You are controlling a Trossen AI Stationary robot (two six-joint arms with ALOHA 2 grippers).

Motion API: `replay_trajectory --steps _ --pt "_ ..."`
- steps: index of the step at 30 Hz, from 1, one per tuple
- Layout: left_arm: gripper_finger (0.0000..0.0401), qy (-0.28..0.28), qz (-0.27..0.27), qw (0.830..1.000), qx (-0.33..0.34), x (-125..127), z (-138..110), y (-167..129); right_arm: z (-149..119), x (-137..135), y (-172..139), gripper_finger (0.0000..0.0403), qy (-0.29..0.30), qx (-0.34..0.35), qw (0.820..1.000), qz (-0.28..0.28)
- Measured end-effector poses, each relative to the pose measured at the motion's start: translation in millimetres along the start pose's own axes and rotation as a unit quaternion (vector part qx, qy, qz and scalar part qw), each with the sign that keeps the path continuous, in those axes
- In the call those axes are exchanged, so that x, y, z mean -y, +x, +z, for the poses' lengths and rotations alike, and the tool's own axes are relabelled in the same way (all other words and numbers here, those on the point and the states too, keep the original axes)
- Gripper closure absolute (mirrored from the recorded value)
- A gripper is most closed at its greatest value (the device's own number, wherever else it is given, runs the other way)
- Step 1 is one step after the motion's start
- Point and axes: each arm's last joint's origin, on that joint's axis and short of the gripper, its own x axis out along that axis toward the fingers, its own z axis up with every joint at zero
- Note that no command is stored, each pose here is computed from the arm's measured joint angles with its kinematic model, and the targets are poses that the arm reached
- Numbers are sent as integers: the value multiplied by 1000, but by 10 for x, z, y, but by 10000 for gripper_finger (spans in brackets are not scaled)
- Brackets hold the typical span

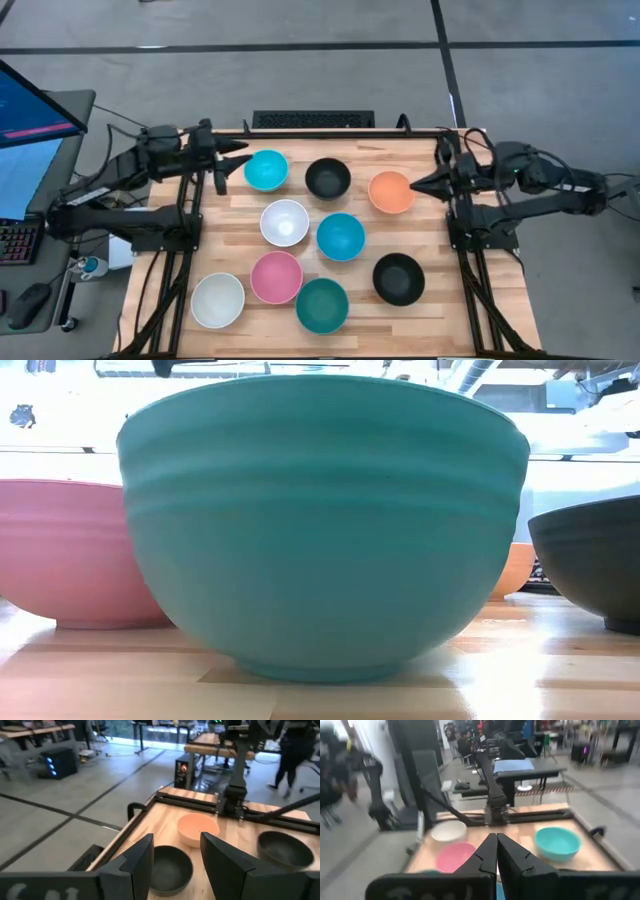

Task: Nest bowls inside each other
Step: Stack the orange bowl on top of the blue bowl

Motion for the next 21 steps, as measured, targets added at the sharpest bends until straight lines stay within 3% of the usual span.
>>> replay_trajectory --steps 4,7,11,16,21 --pt "248 -11 -6 1000 -11 7 9 107 0 8 101 370 93 -6 996 -1" --pt "248 -36 -6 999 -12 8 12 173 -25 14 158 370 127 -21 992 -3" --pt "248 -28 -17 999 18 21 74 233 -104 17 189 370 87 -64 994 1" --pt "248 14 -45 997 58 69 152 341 -306 39 157 370 18 -171 985 -7" --pt "248 21 -40 999 -6 74 23 468 -465 82 161 370 24 -260 965 -25"
